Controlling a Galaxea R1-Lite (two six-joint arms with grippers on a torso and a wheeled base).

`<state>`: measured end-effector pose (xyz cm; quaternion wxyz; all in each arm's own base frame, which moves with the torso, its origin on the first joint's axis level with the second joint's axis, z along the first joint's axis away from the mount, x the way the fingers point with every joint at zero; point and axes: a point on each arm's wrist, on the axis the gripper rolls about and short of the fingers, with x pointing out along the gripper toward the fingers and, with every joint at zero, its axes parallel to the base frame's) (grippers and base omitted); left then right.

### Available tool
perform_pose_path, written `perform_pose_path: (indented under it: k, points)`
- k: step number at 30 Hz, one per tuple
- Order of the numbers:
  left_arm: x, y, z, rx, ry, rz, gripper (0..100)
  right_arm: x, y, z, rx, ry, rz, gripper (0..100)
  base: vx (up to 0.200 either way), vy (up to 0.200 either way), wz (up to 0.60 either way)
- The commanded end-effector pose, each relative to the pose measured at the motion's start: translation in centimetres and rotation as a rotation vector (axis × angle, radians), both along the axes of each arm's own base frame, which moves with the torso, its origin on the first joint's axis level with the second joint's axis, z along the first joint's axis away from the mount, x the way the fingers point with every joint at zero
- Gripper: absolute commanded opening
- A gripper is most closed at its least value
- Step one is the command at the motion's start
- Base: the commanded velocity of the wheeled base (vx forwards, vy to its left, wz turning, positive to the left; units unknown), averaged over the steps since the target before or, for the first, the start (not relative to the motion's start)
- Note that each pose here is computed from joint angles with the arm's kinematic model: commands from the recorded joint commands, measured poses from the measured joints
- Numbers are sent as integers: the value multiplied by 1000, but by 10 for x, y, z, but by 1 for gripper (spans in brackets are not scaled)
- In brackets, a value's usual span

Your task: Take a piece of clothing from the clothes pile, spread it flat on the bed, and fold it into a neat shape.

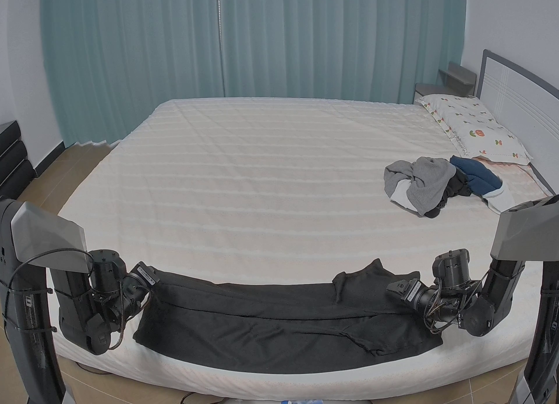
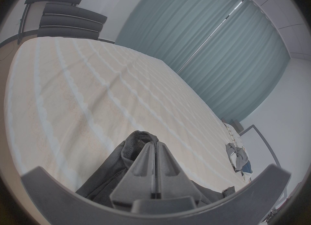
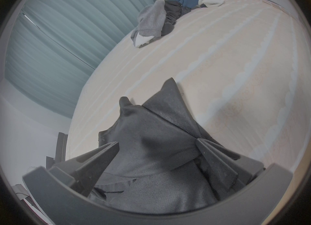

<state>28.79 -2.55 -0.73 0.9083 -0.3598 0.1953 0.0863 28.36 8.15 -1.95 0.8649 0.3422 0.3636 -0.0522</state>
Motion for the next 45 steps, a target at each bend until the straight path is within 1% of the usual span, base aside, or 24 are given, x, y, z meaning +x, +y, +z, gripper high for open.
perform_pose_path:
  k: [1, 7, 13, 16, 21, 27, 35, 36, 41, 45]
  points:
    - [0, 0, 0, 0, -5, 0, 0, 0, 0, 0, -3, 12, 0, 100, 0, 0, 0]
    - [0, 0, -1, 1, -1, 0, 0, 1, -2, -5, -6, 26, -7, 100, 0, 0, 0]
    - [0, 0, -2, 1, 2, 0, 0, 3, -1, -1, -2, 9, -10, 100, 0, 0, 0]
    - [0, 0, -2, 1, 2, 0, 0, 1, -7, 15, -1, -30, -32, 100, 0, 0, 0]
    - [0, 0, -2, 0, 2, -1, 0, -13, -11, 24, -10, 6, -32, 100, 0, 0, 0]
    - [0, 0, -2, 0, 3, -1, 0, -17, -11, 17, -19, 43, -26, 100, 0, 0, 0]
    - [1, 0, -2, 0, 2, -1, 0, -2, -6, 10, -14, 31, -25, 100, 0, 0, 0]
    - [1, 1, -2, -1, 0, 0, 0, 0, -5, 5, -19, 43, -22, 0, 0, 0, 0]
    - [4, 3, 0, 3, -10, 8, 0, 7, -2, 1, -20, 38, -23, 0, 0, 0, 0]
    - [4, 4, -1, 4, -10, 8, 0, 10, -2, 1, -25, 55, -24, 0, 0, 0, 0]
